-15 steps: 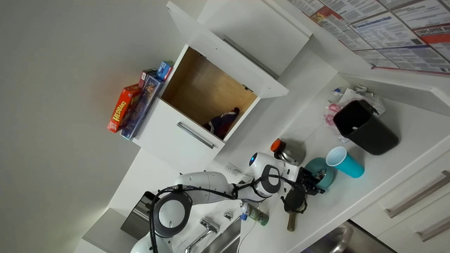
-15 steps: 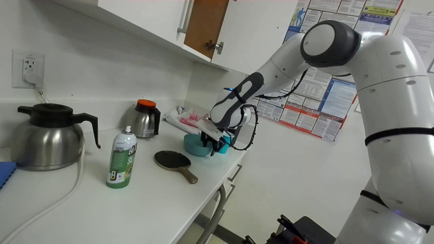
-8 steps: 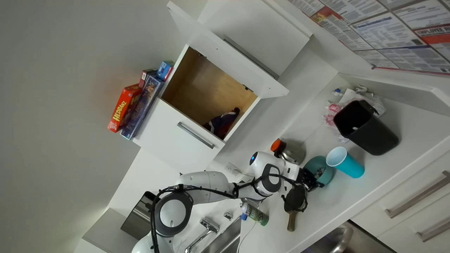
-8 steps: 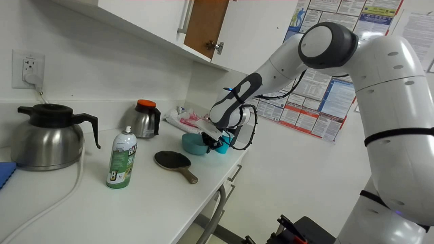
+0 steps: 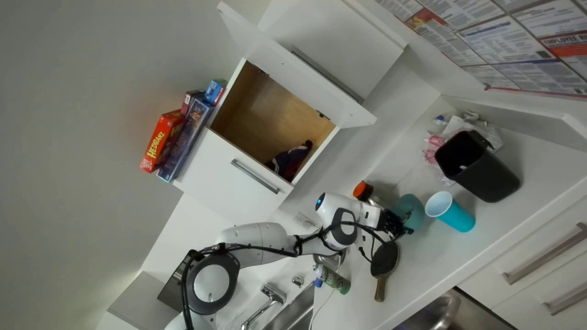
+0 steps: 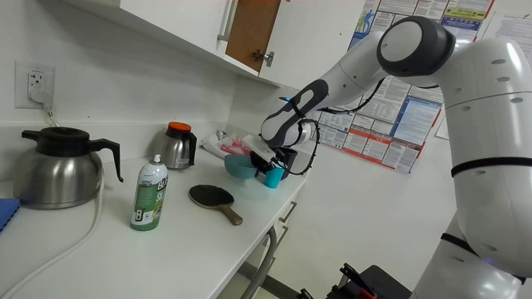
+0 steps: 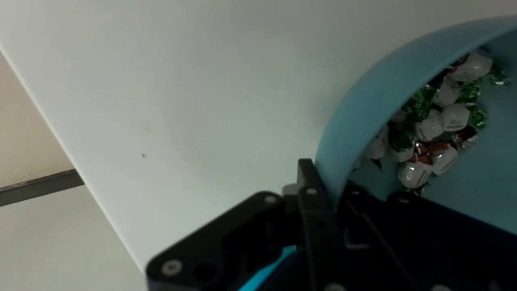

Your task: Put the green bowl in the open upper cabinet

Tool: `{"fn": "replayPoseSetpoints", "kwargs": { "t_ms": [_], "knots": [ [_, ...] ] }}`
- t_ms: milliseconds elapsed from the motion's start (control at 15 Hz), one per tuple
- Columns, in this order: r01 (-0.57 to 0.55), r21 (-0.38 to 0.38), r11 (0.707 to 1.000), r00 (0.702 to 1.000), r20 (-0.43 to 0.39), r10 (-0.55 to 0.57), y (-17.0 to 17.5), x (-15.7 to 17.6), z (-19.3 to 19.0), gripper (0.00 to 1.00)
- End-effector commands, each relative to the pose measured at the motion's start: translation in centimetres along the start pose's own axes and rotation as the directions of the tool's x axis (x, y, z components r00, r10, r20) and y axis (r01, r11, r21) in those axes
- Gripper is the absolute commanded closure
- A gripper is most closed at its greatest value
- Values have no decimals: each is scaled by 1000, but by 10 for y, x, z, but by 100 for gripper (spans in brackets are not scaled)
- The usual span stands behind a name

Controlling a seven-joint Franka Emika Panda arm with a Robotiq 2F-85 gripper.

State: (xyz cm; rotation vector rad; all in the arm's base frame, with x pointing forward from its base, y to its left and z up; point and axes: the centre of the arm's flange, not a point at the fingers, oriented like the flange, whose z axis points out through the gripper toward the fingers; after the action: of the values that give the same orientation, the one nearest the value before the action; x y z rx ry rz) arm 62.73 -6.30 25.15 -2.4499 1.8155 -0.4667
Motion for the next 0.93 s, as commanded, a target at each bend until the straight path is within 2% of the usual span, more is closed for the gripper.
{"fn": "replayPoseSetpoints", "kwargs": {
  "t_ms": [0, 200, 467, 867],
  "knots": [
    [-4, 59, 998, 1000, -14, 5, 18, 7, -70, 99],
    [4, 90, 996, 1000, -28, -1, 27, 15, -118, 99],
    [47, 138, 989, 995, -93, -35, 40, 26, -181, 99],
    [72, 273, 959, 990, -133, -36, 40, 36, -264, 99]
  ]
}}
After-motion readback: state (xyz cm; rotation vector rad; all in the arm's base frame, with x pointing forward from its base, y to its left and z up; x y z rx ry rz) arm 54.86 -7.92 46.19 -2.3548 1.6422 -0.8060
